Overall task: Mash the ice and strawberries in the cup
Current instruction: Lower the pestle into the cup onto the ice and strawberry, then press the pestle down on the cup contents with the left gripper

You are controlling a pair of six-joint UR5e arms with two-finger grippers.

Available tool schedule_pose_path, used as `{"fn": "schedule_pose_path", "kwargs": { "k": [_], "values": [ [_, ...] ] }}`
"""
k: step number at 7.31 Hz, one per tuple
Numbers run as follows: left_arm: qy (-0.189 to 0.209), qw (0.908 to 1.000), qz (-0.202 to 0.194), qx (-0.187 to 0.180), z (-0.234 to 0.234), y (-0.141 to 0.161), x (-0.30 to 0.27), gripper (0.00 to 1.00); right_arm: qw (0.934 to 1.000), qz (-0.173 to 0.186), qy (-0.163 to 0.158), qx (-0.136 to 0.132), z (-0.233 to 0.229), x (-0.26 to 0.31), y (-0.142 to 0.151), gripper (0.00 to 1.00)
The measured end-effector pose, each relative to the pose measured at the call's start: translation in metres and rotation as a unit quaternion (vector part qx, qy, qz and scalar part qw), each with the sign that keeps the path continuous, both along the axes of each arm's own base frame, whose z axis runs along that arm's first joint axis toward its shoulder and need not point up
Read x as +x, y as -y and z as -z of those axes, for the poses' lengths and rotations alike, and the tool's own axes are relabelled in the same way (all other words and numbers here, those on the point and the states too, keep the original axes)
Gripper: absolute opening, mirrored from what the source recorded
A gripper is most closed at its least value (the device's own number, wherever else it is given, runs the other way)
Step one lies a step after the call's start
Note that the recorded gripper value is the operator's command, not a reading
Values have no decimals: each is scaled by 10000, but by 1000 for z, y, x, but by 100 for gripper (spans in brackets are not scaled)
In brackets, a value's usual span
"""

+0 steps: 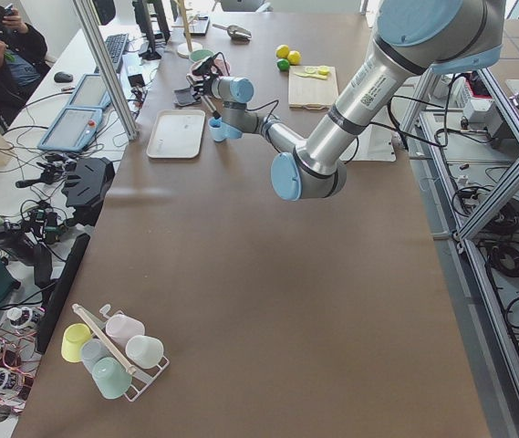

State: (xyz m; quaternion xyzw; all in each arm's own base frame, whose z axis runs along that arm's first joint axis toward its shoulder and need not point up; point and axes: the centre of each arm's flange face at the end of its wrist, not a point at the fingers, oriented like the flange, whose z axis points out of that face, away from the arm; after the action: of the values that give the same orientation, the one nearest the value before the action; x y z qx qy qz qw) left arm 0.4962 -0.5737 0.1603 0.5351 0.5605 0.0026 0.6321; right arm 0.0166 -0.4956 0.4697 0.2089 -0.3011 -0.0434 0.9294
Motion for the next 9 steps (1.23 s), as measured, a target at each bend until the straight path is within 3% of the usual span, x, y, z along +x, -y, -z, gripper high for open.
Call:
{"fn": "schedule_pose_path", "kwargs": {
  "k": [9],
  "values": [
    [158,9998,-43,-149,-11,-5,31,0,9999,-91,-79,-31,-5,8,-17,100]
  ]
}}
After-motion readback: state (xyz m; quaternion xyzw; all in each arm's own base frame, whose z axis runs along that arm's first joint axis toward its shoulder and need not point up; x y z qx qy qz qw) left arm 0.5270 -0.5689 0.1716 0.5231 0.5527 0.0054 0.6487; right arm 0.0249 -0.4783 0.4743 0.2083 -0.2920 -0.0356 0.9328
